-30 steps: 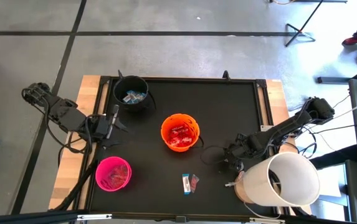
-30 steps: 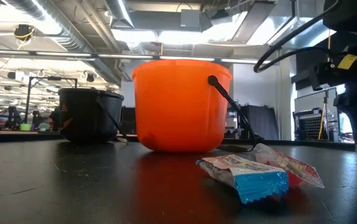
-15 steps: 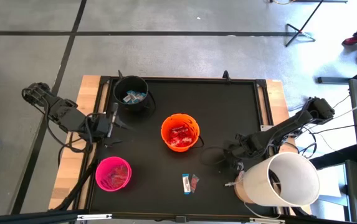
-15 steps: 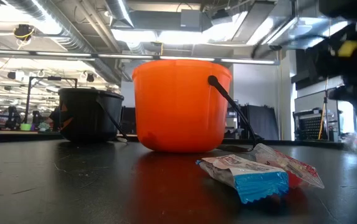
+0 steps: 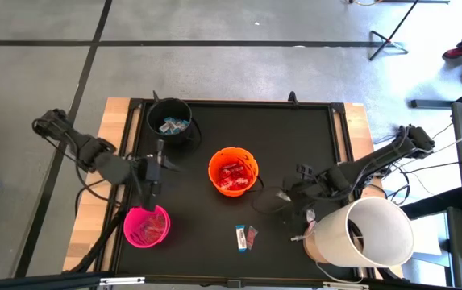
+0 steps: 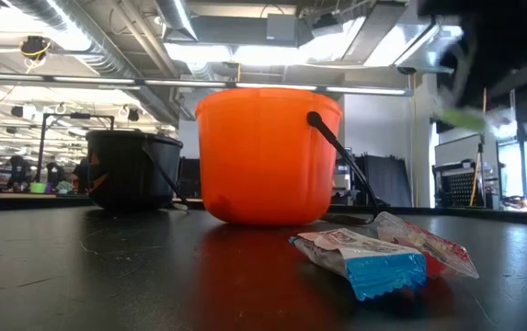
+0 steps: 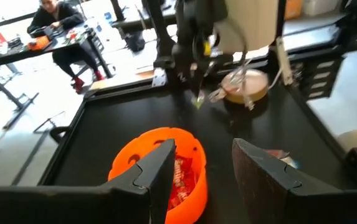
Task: Sort candy
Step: Put the transparent candy into the pink bucket
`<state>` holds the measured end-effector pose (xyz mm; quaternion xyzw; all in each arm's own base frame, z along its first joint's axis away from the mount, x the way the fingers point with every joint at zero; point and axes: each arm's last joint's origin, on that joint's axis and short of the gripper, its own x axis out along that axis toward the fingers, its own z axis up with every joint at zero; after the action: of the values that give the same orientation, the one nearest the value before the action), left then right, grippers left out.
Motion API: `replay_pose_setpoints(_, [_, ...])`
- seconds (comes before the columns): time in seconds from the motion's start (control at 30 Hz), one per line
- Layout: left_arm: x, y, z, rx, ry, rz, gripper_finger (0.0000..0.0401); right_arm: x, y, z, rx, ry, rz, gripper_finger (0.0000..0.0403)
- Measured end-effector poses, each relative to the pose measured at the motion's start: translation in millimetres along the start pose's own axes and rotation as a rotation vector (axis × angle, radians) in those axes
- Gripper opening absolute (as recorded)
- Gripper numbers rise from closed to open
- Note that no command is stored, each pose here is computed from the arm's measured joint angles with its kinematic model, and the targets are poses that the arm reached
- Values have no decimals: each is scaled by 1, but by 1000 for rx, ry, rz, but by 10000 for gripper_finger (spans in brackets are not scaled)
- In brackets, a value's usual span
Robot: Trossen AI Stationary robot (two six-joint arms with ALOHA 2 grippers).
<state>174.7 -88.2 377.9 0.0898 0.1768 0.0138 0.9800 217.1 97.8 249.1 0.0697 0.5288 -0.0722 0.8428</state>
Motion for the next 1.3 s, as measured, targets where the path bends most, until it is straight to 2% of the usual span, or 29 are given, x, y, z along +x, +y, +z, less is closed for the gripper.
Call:
replay_pose_setpoints(0.2, [26, -15, -5, 45, 65, 63, 152, -27, 9, 29, -27, -207, 0, 1])
replay_pose_setpoints(0.37, [54, -30, -4, 11, 38, 167, 152, -43, 20, 56, -38, -495, 46, 0])
replay_pose_setpoints(0.5, [74, -39, -2, 13, -2, 180, 152, -55, 27, 74, -54, -720, 61, 0])
replay_pose_setpoints(0.63, [88, -42, -3, 7, -9, 162, 165, -65, 31, 85, -83, -867, 65, 0])
replay_pose_setpoints(0.73, [94, -40, -2, -9, -22, 173, 188, -70, 32, 89, -104, -927, 67, 0])
replay_pose_setpoints(0.87, [100, -34, 9, -61, -116, 160, 223, -73, 35, 98, -125, -1022, 62, 0])
replay_pose_setpoints(1.0, [107, -27, 16, -111, -193, 118, 252, -62, 38, 109, -154, -1068, 73, 0])
replay_pose_setpoints(1.1, [111, -23, 18, -135, -215, 113, 262, -51, 38, 117, -159, -1088, 70, 0])
replay_pose_setpoints(1.3, [122, -20, 12, -167, -178, 134, 265, -37, 32, 133, -159, -1143, 128, 0])
